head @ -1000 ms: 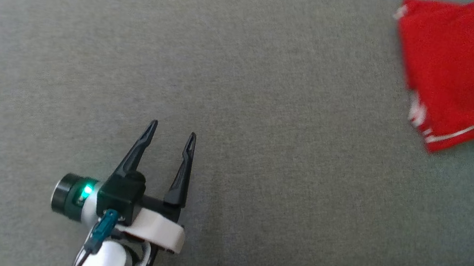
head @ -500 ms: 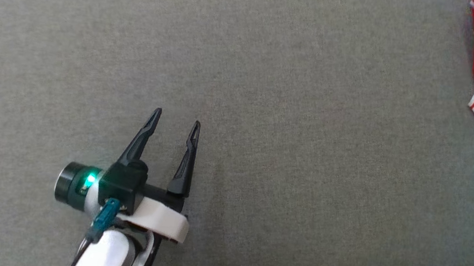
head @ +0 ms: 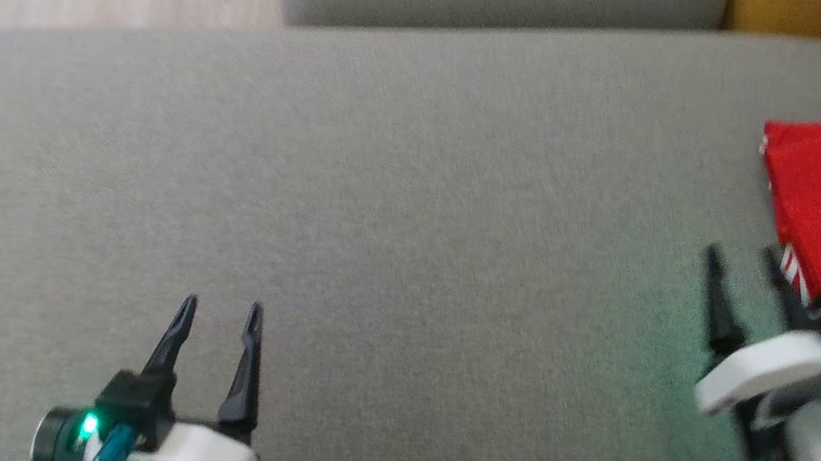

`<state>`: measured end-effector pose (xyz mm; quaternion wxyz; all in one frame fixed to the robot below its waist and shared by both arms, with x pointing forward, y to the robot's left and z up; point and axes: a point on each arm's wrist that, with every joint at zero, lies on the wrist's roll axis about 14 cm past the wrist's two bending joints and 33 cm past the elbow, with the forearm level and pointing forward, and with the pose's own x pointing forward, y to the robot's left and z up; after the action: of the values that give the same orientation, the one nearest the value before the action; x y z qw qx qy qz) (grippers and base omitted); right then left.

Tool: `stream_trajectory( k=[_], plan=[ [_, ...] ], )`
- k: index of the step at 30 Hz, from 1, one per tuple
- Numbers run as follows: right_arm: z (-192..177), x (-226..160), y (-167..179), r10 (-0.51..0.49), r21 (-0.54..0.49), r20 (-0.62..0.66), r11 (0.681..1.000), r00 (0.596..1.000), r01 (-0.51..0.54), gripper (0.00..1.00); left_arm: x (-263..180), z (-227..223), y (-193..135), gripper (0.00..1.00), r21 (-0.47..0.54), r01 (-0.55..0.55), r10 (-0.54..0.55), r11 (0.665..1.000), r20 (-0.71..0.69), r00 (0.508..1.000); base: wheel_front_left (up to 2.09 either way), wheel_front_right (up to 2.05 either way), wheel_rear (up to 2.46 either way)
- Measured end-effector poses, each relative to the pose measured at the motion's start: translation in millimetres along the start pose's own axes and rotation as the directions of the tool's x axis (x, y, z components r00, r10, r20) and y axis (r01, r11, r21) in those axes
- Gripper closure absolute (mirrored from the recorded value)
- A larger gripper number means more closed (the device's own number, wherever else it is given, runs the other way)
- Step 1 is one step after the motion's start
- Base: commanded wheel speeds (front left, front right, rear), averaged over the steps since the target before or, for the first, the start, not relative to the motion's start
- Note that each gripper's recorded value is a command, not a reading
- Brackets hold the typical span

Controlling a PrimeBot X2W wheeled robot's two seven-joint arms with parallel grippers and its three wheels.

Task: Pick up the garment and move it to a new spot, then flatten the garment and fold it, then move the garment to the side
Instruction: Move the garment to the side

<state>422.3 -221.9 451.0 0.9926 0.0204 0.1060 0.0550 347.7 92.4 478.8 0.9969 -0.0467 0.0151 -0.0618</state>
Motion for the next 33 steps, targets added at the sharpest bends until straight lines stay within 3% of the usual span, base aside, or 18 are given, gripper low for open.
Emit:
stream_trajectory(
  k=[1,5,8,12,16,33],
  plan=[
    [0.0,0.0,0.0,0.000,0.000,0.000,1.000,1.000,0.000,0.00,0.0,0.0,0.0,0.00,0.000,0.000,0.000,1.000,0.000,1.000,0.00,0.00,0.00],
    [22.2,-19.5,54.4,0.067,0.066,0.147,0.995,0.987,-0.078,0.00,-24.7,10.5,17.2,0.00,0.005,-0.063,0.063,0.998,0.035,0.997,0.00,0.00,0.00],
    [33.1,-42.2,75.1,0.053,0.115,0.234,0.990,0.971,-0.082,0.00,-39.5,18.8,29.5,0.00,0.008,-0.105,0.104,0.994,0.067,0.992,0.00,0.00,0.00],
    [20.9,-75.8,93.4,0.078,0.083,0.242,0.992,0.967,-0.100,0.00,-60.8,22.9,42.5,0.00,0.004,-0.154,0.153,0.988,0.089,0.984,0.00,0.00,0.00],
    [-2.4,-94.5,103.0,0.101,0.062,0.189,0.991,0.977,-0.115,0.00,-73.5,28.4,45.1,0.00,0.014,-0.170,0.167,0.985,0.114,0.979,0.00,0.00,0.00],
    [7.4,-96.6,104.9,0.107,0.038,0.220,0.992,0.970,-0.118,0.00,-77.0,31.6,49.3,0.00,0.017,-0.183,0.180,0.983,0.123,0.976,0.00,0.00,0.00]
  ],
)
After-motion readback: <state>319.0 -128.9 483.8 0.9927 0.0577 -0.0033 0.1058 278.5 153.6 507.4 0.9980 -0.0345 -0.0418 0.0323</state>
